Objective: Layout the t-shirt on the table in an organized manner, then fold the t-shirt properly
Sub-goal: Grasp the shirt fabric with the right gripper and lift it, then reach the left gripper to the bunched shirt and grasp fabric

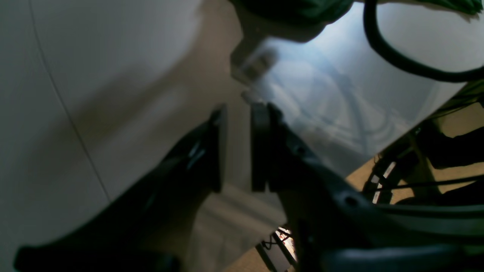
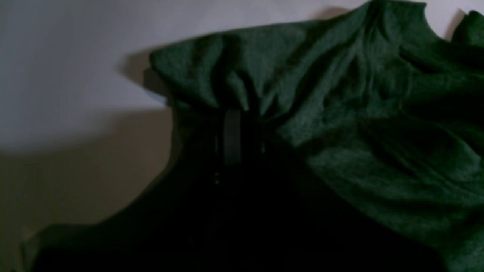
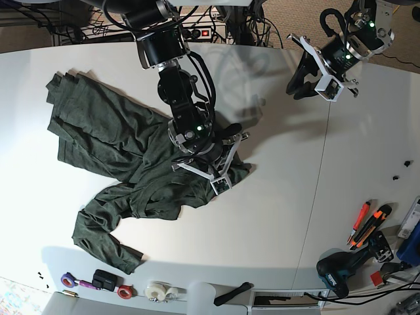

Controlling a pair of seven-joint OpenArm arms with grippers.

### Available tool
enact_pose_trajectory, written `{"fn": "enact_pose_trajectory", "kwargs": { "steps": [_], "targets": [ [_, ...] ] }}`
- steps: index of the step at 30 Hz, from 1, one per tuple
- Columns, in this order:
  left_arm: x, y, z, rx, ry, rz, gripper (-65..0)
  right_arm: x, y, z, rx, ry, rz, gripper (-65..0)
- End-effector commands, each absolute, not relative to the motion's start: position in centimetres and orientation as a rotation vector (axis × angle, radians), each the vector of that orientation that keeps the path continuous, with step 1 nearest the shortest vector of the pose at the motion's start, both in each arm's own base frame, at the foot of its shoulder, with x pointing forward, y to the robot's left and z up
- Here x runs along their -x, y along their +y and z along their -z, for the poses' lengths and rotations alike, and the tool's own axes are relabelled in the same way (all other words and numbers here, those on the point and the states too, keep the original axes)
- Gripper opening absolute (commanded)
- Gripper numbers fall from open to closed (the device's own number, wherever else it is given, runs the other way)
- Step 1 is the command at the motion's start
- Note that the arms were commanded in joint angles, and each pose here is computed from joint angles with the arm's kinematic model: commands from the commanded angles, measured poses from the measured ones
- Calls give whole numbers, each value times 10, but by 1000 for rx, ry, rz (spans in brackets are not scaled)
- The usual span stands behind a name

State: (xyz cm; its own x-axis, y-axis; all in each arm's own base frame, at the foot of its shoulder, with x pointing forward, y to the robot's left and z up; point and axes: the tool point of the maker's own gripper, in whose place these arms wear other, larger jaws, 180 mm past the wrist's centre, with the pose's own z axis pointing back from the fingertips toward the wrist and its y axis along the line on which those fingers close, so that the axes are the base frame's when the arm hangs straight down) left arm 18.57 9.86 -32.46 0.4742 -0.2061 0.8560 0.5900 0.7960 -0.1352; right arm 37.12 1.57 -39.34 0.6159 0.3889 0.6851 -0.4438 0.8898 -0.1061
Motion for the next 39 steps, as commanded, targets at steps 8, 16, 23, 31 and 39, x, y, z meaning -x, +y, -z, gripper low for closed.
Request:
{"fn": "enact_pose_trajectory", "kwargs": {
  "steps": [8,16,23,31,39],
  "targets": [
    [-188,97,316,462,-994,512,-529,-398,17,327,-48,-958,-474,-650],
    [-188,97,315,462,-994,512,-529,-396,7,242,-33,-1126,-429,-650],
    [-184,91,315,488,-990,545,-529,-400,-32,204,201,-1234,-388,-650],
    [-188,87,308,523,-1016,532,-512,-405,-114,199,440,-1216,-259,-650],
    [-210,46,305,550,-1055,576,-465,-396,-187,215,430,-1149,-66,-650]
  ]
}}
